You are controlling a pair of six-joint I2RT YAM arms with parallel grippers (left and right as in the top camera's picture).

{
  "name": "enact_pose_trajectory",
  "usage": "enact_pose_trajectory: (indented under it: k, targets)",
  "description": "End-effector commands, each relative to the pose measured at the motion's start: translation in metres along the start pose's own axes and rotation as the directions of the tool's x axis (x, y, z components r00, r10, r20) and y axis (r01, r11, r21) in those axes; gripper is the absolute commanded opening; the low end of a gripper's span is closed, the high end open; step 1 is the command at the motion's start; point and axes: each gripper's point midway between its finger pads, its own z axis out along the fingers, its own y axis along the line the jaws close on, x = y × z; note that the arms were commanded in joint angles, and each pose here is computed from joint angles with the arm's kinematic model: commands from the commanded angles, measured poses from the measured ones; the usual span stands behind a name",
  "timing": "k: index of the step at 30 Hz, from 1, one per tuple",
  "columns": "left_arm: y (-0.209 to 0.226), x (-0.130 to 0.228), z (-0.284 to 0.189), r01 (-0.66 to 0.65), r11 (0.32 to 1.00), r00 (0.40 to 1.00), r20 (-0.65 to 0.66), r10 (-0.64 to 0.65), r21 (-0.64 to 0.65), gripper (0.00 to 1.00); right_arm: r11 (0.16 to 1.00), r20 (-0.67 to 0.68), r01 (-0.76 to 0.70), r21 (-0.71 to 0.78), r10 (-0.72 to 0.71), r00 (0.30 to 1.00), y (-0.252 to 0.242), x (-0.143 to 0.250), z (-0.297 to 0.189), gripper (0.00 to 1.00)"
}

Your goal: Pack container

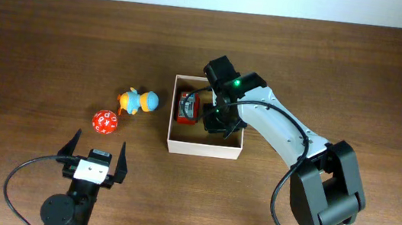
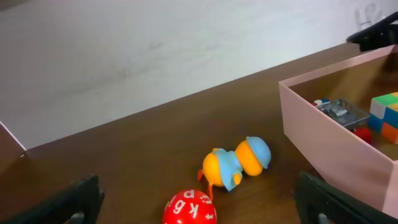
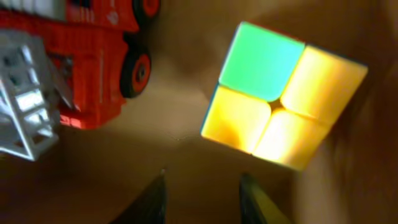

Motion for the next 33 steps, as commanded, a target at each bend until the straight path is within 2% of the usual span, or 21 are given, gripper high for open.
enact_pose_trajectory:
  k: [1, 10, 22, 33]
  targets:
    - [-0.001, 0.002, 0.000, -0.012, 1.000, 1.000, -0.001, 0.012, 0.001, 0.99, 1.000, 0.021, -0.011, 0.026, 0.010, 1.000, -0.006, -0.004, 0.002, 0.33]
    - [-0.001, 0.002, 0.000, -0.012, 1.000, 1.000, -0.001, 0.012, 0.001, 0.99, 0.999, -0.041, -0.015, 0.046, 0.017, 0.999, -0.011, 0.004, 0.028, 0.33]
    - [-0.001, 0.002, 0.000, -0.012, 1.000, 1.000, -0.001, 0.012, 0.001, 0.99, 0.994, 0.035, 0.012, 0.108, -0.016, 0.999, -0.022, -0.014, 0.028, 0.33]
    - [-0.001, 0.002, 0.000, -0.012, 1.000, 1.000, -0.001, 0.012, 0.001, 0.99, 0.994, 0.040, 0.008, 0.105, -0.012, 0.999, -0.033, -0.019, 0.027, 0.33]
